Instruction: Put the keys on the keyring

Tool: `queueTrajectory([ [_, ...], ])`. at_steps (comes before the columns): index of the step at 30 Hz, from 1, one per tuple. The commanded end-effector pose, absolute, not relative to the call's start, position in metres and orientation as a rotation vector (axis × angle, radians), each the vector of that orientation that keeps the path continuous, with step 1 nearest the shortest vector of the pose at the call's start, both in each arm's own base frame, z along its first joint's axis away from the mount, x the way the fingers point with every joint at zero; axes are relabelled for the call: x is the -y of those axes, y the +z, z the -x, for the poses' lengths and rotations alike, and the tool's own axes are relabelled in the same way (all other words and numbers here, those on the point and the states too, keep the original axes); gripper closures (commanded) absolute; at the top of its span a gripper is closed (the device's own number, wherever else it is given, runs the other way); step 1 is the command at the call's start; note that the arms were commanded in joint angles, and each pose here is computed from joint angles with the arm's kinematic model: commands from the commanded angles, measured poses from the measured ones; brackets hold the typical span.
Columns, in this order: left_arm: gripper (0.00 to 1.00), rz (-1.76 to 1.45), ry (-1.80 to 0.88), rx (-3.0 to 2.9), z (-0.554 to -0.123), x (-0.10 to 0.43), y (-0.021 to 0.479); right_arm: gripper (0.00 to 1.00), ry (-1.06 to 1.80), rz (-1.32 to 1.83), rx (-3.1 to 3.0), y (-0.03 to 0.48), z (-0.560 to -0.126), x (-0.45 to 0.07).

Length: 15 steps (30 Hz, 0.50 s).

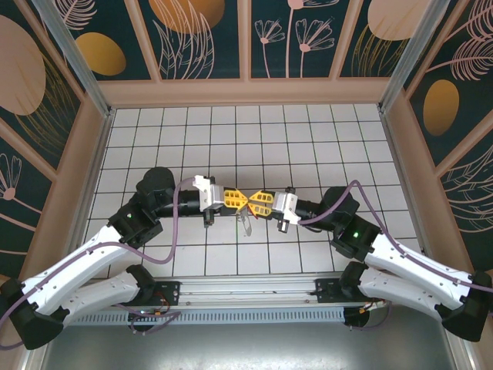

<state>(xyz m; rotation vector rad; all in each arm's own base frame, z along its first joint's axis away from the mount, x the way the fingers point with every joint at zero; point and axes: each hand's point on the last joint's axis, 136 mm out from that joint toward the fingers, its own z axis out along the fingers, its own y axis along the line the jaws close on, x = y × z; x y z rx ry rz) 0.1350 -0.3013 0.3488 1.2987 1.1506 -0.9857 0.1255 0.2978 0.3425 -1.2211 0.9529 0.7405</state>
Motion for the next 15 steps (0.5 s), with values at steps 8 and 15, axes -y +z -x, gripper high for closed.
queueTrajectory([
  [8,1.00,-1.326,-1.096,-0.966,-0.106,0.298,0.379,0.84,0.751,1.155,-0.917,0.365,-0.131,-0.293],
  [15,1.00,-1.333,-1.132,-0.926,-0.099,0.297,0.384,0.90,0.761,1.160,-0.910,0.365,-0.132,-0.293],
])
